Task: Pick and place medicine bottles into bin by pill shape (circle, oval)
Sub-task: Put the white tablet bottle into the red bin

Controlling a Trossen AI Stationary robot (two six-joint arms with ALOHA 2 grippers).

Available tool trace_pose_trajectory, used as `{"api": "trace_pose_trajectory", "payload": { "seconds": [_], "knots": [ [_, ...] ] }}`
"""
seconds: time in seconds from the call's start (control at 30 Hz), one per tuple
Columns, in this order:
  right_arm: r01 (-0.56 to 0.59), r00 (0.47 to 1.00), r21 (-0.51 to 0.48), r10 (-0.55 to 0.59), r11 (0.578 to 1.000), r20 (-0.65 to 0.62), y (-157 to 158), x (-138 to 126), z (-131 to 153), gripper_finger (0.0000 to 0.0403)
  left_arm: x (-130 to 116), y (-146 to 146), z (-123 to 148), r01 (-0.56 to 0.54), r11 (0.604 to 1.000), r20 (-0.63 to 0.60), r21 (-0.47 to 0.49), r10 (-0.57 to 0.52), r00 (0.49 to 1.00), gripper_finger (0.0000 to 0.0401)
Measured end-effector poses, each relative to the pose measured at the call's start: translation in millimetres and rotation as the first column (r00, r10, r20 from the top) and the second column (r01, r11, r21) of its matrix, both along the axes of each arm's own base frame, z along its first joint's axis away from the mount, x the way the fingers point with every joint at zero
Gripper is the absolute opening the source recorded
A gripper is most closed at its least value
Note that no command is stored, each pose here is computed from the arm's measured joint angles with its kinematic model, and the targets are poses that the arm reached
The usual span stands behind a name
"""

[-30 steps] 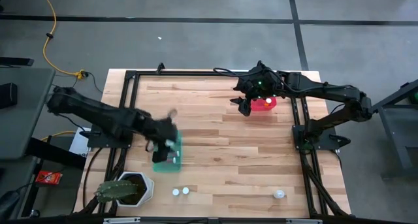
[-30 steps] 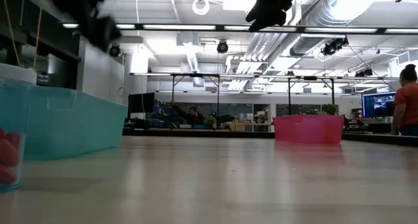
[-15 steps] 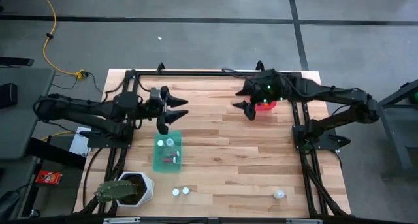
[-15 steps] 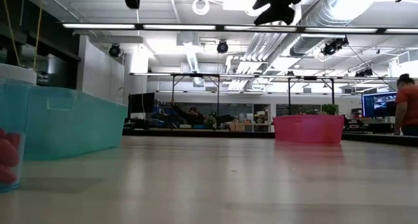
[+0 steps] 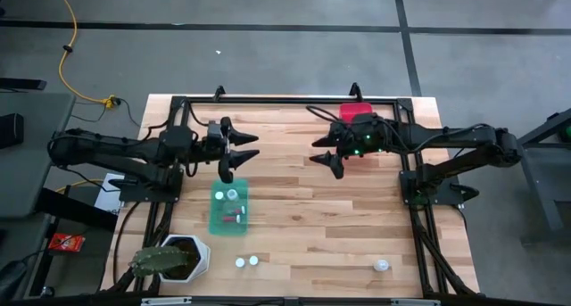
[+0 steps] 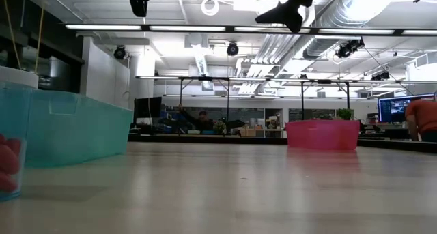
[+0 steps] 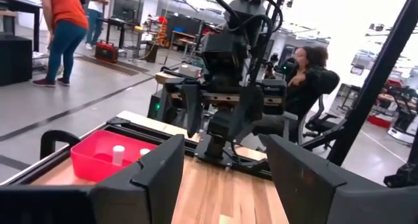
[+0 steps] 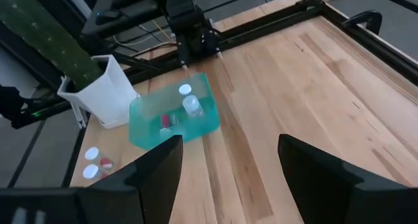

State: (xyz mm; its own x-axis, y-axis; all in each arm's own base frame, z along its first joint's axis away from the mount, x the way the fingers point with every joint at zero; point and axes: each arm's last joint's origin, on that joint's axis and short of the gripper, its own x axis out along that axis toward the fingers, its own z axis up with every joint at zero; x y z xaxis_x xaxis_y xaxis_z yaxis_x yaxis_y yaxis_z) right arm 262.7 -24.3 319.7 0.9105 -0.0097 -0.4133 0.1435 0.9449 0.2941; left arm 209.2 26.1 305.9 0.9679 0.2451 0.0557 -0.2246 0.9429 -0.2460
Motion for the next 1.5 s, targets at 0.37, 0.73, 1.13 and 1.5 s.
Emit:
{"api": "trace_pose_trajectory", "payload": {
  "seconds": [0.37,0.73,1.13,1.5],
  "knots": [
    [-0.045,0.999,-0.109,0.046,0.993,0.015,0,1,2,0.0245,0,0,0,0.001,1.0,0.0,0.0,-0.001,1.0,0.0206],
    [-0.041,0.999,-0.101,0.043,0.994,0.013,0,1,2,0.0245,0,0,0,0.001,1.0,-0.004,0.019,-0.001,1.0,0.0206],
    [-0.022,0.997,-0.067,0.017,0.998,-0.075,5,-3,-1,0.0245,0,0,0,0.002,1.0,-0.004,0.017,-0.002,1.0,0.0206],
    [0.167,0.825,0.175,-0.041,0.97,-0.563,75,-47,-1,0.0245,0,0,0,0.0,1.0,-0.004,0.017,0.0,1.0,0.0206]
  ]
}}
